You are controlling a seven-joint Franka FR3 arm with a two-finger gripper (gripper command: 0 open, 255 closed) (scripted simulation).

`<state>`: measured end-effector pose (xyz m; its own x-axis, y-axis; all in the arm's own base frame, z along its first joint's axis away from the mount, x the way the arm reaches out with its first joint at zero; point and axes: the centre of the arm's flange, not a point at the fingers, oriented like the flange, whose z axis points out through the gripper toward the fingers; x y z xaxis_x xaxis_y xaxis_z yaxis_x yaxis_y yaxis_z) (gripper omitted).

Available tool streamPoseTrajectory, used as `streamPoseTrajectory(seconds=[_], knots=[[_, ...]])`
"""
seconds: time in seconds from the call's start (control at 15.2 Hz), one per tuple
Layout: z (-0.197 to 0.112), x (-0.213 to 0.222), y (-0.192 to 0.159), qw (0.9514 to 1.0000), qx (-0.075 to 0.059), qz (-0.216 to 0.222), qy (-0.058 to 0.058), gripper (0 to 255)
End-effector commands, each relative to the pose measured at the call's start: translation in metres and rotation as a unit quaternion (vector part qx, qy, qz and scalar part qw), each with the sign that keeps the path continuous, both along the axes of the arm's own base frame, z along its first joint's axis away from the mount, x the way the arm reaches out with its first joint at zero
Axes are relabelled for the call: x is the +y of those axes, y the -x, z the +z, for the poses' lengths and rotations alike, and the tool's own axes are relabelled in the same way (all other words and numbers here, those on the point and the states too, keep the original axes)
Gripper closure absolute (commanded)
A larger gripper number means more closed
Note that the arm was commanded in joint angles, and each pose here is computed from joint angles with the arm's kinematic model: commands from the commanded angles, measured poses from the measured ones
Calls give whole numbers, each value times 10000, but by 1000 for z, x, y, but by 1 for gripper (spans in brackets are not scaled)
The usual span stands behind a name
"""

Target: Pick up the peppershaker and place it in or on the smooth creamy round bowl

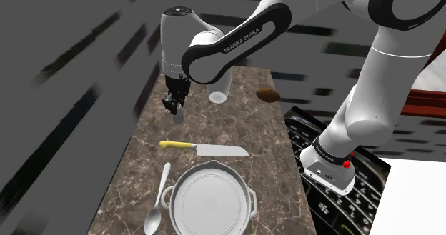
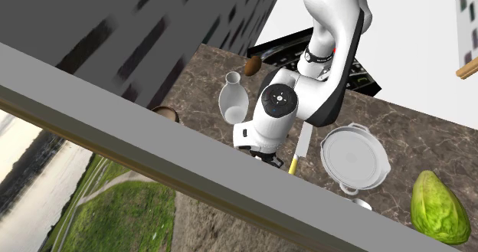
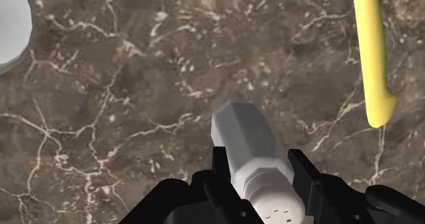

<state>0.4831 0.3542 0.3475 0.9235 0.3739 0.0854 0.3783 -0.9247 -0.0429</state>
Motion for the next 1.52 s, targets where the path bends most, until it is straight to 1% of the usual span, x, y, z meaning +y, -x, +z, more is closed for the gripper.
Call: streamPoseTrajectory(seconds=[0.0,0.13,1.45], knots=[[0,0,0,10000,2,1,0,255],[0,0,0,10000,2,1,0,255],[105,0,0,10000,2,1,0,255]])
